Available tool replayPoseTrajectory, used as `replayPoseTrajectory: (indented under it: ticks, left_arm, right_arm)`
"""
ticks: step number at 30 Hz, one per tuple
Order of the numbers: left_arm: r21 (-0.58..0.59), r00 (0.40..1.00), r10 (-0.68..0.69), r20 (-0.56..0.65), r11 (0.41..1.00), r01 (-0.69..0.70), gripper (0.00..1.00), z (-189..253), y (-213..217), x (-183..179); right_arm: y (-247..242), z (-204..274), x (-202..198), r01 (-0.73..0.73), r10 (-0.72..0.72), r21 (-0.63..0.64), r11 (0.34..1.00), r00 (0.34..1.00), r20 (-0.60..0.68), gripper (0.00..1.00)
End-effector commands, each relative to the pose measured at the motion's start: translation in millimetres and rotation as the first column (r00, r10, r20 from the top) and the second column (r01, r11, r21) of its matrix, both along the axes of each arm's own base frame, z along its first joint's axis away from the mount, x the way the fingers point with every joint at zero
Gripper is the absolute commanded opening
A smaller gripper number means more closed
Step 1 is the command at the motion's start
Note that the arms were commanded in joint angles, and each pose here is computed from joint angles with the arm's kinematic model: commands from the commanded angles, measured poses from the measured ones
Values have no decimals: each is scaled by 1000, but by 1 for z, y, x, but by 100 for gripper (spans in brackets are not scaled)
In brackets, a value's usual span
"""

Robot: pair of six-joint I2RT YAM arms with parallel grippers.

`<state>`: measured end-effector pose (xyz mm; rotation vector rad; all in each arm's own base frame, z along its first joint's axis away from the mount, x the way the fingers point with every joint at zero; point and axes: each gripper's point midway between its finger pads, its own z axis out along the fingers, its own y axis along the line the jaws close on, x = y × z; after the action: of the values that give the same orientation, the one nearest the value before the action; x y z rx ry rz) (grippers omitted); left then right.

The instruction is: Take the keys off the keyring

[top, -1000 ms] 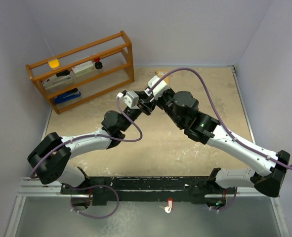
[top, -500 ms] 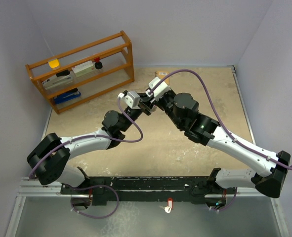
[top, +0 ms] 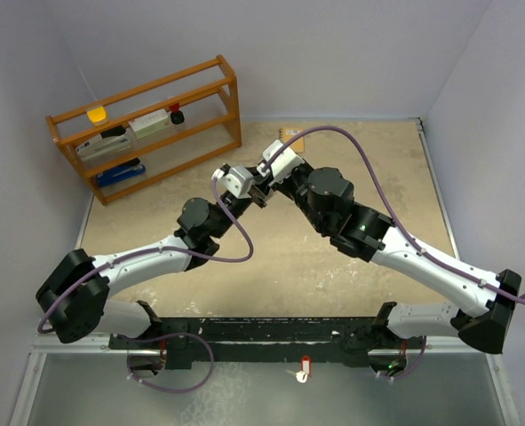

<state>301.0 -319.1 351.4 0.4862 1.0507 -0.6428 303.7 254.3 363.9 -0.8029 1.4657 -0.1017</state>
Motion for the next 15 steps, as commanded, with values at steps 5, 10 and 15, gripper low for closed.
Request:
replayPoseTrajectory:
  ticks: [5,10,15]
  left_arm:
    - [151,991,-3,133,988,-18,0,17,10,-13]
    - [232,988,-46,146,973,11,0,11,9,-23]
    - [295,980,-132,146,952,84,0,8,3,-37]
  right_arm:
    - [-32,62,-2,97,-99,31,995,993,61,0]
    - [-37,78,-4,96,-96,10,995,993,69,0]
    - [-34,85,-4,83,-83,1,997,995,61,0]
